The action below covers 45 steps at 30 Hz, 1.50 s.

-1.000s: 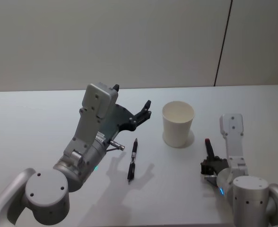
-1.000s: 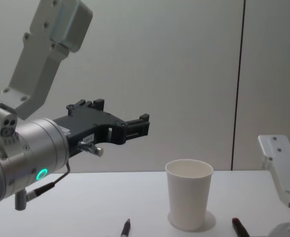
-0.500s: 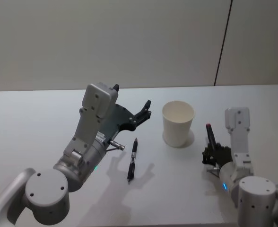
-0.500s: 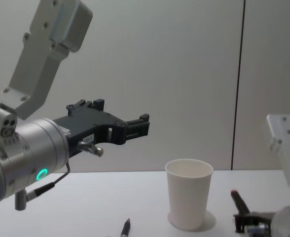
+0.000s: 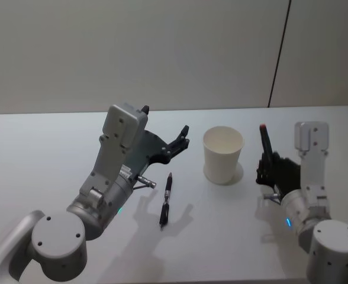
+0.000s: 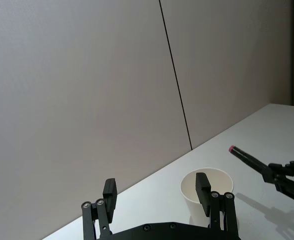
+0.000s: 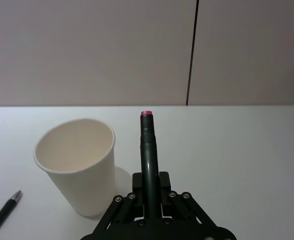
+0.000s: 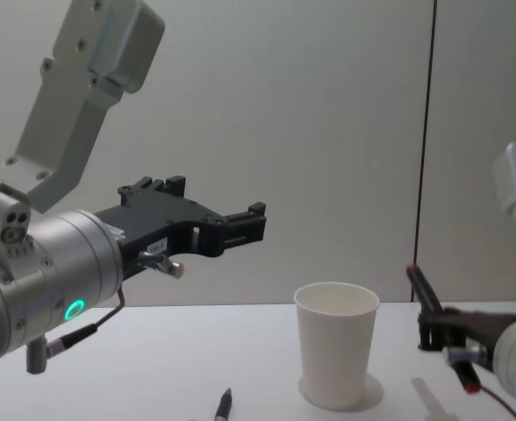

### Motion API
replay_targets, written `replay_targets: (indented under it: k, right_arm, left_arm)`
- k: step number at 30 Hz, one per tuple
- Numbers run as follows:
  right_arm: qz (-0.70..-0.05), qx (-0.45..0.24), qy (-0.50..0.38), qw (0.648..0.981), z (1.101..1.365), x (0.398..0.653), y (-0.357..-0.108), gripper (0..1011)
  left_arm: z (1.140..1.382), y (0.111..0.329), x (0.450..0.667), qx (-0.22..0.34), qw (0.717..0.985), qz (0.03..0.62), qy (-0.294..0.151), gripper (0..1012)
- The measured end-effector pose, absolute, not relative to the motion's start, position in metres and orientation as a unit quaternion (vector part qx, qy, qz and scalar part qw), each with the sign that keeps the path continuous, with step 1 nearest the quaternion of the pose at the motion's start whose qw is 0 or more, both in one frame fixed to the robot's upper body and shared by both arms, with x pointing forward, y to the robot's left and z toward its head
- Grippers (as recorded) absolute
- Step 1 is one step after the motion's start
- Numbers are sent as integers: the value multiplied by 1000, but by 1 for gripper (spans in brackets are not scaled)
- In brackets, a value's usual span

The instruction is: Place the pen into the pen holder.

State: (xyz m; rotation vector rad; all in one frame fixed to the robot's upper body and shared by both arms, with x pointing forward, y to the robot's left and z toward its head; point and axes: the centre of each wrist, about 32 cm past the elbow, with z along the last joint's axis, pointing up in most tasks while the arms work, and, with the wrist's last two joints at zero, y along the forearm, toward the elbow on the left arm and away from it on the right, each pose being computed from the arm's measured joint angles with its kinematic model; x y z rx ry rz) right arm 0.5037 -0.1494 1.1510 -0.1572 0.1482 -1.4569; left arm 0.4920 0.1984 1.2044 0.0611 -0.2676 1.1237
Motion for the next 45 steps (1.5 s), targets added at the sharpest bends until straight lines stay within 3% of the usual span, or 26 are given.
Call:
replay_targets:
  k: [26,35,37,45]
  right_arm:
    - [-604,76,-76,790,1160,516,-168,183]
    - [-582,100,-118,799,1158,535,-169,183]
    - [-567,104,-145,804,1154,550,-167,183]
    - [-551,94,-163,813,1144,573,-162,183]
  left_arm:
    - [1204,198,492,29,837,531,-126,1000]
    - [1204,198,492,29,837,531,-126,999]
    - [1204,198,492,29,837,531,-126,1000]
    - [1204,198,492,29,837,531,-126,1000]
